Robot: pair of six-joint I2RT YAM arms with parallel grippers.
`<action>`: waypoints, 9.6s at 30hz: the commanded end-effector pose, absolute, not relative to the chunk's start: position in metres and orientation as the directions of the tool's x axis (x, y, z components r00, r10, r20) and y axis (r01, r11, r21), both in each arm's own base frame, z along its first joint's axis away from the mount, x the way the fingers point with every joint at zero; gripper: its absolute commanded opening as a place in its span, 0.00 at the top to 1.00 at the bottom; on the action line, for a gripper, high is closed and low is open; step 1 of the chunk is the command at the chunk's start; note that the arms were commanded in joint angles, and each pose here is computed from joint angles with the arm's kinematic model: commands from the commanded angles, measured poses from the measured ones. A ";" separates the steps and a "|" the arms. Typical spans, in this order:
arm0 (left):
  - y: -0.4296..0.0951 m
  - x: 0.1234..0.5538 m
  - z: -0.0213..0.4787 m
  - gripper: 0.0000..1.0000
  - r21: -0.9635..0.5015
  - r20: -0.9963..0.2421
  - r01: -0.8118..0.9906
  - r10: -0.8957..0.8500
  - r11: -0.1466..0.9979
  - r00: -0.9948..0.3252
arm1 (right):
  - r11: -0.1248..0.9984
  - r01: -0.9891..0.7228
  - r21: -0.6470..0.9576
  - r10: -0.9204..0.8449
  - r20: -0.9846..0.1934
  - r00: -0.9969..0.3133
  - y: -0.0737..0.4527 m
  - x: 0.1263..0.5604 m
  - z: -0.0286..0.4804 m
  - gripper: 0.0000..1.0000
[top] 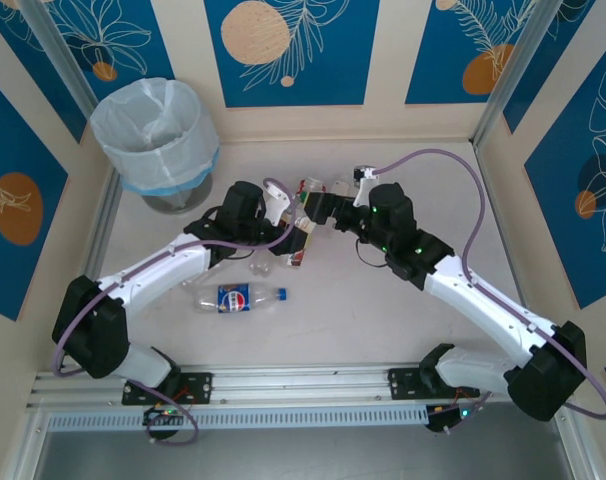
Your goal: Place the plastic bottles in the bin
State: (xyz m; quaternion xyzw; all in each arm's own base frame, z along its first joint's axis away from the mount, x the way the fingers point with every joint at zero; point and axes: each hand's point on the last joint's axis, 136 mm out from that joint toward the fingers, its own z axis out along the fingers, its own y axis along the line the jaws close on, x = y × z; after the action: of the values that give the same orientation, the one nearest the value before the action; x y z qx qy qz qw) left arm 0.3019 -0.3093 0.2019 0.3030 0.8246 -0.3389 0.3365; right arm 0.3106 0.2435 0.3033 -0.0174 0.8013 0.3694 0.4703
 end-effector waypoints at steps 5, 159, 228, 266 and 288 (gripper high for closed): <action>-0.303 0.314 0.224 0.54 -0.347 -0.777 0.707 0.233 0.616 -0.585 | 0.729 -0.517 0.449 0.167 -0.849 -0.501 0.243 0.288 0.301 0.00; -0.145 0.338 0.262 0.01 -0.260 -0.717 0.144 -0.091 0.955 -0.691 | 0.716 -0.466 0.520 0.160 -0.772 -0.615 0.249 0.284 0.243 0.00; -0.169 0.185 0.048 0.01 -0.375 -0.235 -0.010 -0.105 0.927 -0.966 | 0.644 -0.241 0.726 -0.009 -0.308 -0.951 0.298 0.207 0.084 0.12; -0.183 0.230 0.066 0.01 -0.484 -0.322 0.042 -0.133 0.874 -0.937 | 0.731 -0.220 0.645 0.030 -0.353 -0.935 0.289 0.215 0.072 0.16; -0.180 0.246 0.113 0.01 -0.159 -0.470 0.312 0.206 0.936 -0.858 | 0.752 -0.272 0.600 -0.045 -0.365 -0.930 0.245 0.188 0.080 0.38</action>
State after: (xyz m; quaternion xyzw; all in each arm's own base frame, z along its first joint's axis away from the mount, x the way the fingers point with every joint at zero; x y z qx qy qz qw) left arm 0.2306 -0.1910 0.1004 0.1299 0.9586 -0.1391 0.2118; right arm 0.2069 0.2465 0.0924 -0.0744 0.9157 0.3428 0.1960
